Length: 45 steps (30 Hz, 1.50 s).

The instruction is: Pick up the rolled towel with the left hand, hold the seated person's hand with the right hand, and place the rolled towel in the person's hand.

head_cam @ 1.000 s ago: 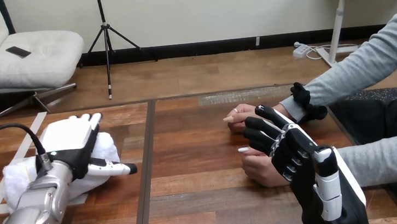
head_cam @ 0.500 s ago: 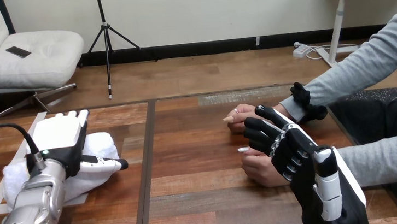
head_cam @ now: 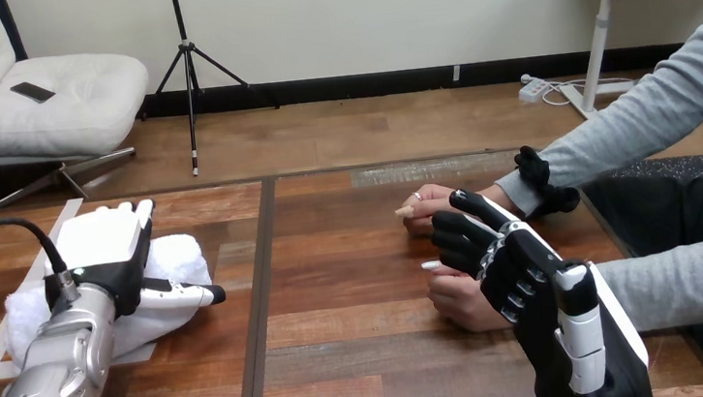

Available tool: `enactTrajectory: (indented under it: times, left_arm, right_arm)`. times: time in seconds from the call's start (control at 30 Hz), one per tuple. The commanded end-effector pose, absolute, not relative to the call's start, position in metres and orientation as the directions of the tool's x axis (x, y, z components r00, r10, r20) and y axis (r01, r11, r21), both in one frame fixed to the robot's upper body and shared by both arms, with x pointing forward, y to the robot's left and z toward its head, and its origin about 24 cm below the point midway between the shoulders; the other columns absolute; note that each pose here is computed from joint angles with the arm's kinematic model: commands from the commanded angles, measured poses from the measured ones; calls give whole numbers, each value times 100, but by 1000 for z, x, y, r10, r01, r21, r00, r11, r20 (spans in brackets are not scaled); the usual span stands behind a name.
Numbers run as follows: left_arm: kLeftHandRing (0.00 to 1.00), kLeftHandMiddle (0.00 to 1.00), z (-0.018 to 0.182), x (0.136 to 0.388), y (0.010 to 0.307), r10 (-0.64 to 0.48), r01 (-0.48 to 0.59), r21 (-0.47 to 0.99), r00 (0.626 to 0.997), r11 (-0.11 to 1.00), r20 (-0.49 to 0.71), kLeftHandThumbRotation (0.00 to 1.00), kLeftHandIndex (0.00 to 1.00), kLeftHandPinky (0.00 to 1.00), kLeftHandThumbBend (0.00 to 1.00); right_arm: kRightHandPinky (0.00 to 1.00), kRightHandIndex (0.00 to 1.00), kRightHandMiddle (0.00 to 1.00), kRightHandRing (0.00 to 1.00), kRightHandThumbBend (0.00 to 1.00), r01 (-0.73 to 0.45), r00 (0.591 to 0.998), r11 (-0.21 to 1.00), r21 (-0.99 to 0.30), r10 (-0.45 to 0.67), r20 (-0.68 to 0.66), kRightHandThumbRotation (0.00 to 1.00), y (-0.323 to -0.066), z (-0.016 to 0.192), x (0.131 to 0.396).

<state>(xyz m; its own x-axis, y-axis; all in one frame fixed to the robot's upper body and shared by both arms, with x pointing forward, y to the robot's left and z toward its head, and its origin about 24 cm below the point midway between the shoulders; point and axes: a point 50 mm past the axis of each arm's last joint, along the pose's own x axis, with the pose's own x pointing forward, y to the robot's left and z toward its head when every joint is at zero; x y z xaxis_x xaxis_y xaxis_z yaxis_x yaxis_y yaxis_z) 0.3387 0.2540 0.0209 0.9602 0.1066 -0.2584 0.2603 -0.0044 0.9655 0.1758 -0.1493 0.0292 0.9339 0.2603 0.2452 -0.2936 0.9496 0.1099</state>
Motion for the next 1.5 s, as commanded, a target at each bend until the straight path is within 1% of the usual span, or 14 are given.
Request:
enactTrajectory:
  times: [0.0,0.3,0.57,0.67,0.77,0.8,0.93,1.17,1.47]
  left_arm:
    - [100,100,57,358,257,103,158,987,982,-22,-155,79,100,100,100]
    - [100,100,56,357,259,97,169,985,982,-41,-165,81,100,100,100]
    - [100,100,54,356,259,85,198,980,977,-30,-195,83,100,100,100]
    - [100,100,54,356,258,74,217,976,974,-25,-215,85,100,100,100]
    - [100,100,53,355,258,63,239,971,970,-24,-237,91,100,100,100]
    - [100,100,52,355,258,60,245,969,968,-24,-243,94,100,100,100]
    - [100,100,51,355,258,50,265,964,964,-31,-263,98,100,100,100]
    - [100,100,46,355,254,39,287,956,958,-57,-285,100,100,100,100]
    - [100,100,41,355,251,45,320,945,947,-63,-317,100,100,100,100]
  right_arm:
    - [87,87,85,86,90,-290,906,952,95,242,346,100,-149,48,181]
    - [87,87,85,86,90,-293,905,951,99,242,350,100,-149,48,179]
    - [85,87,84,85,90,-292,905,951,102,240,352,100,-149,48,178]
    - [84,86,84,85,90,-292,904,951,104,239,354,100,-149,48,178]
    - [83,86,84,85,91,-293,904,950,108,238,355,100,-149,48,178]
    - [83,86,84,85,91,-293,904,950,109,238,355,100,-149,49,178]
    - [83,86,84,85,91,-293,904,949,114,236,358,100,-148,49,178]
    - [83,87,84,85,92,-294,904,949,114,237,357,100,-149,49,179]
    - [84,87,84,85,92,-301,900,947,108,245,360,100,-149,51,179]
